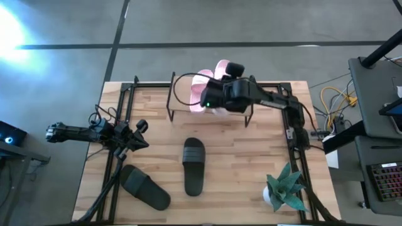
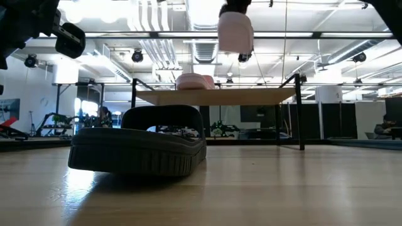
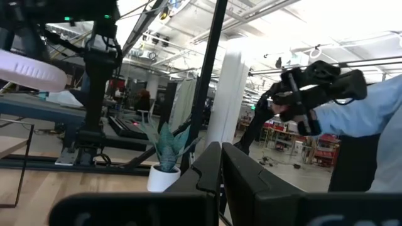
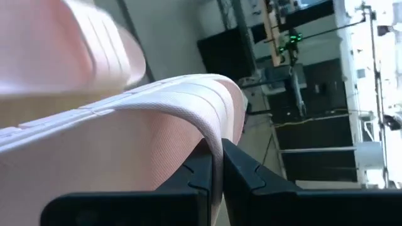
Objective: Pick and place slides into the shelf
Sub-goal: Put the pink slide on the shelf, then adjust the left pink slide on the shelf, then put the right black slide under the shelf
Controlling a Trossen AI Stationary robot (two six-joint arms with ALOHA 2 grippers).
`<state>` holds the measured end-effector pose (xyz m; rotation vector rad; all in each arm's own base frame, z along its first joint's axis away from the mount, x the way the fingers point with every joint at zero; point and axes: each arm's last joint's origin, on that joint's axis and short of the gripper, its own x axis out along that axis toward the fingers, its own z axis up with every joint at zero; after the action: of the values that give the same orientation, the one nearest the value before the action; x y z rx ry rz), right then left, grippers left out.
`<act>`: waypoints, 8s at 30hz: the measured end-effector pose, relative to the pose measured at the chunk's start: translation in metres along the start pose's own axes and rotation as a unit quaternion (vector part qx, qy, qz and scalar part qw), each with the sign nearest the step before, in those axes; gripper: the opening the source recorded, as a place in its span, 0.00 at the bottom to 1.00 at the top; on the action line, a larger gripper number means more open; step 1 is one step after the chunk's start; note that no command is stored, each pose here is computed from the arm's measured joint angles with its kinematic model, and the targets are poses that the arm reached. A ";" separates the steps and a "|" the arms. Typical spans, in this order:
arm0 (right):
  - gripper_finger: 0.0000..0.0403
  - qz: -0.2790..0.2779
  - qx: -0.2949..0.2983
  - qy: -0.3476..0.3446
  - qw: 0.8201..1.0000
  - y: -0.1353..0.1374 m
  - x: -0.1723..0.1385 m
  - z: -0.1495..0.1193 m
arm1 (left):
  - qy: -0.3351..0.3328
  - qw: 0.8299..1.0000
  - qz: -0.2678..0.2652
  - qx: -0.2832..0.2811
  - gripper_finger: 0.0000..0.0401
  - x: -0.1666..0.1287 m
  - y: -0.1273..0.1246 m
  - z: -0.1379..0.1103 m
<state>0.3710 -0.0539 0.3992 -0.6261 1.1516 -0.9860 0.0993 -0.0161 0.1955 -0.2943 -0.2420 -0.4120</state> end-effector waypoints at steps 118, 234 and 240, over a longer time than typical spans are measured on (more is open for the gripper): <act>0.35 0.133 0.006 0.107 0.985 0.041 0.115 -0.018 | 0.000 1.000 0.000 0.000 0.00 0.000 0.000 0.000; 0.02 0.263 0.324 -0.228 0.880 0.018 0.073 0.092 | 0.000 1.000 0.000 0.000 0.00 0.000 0.000 0.000; 0.02 0.281 0.314 -0.208 0.883 0.031 0.059 0.090 | 0.000 1.000 0.001 0.000 0.00 0.000 0.000 0.000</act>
<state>0.4705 -0.0988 0.3748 0.0428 0.5170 -0.6168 0.0994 -0.0161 0.1954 -0.2944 -0.2410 -0.4111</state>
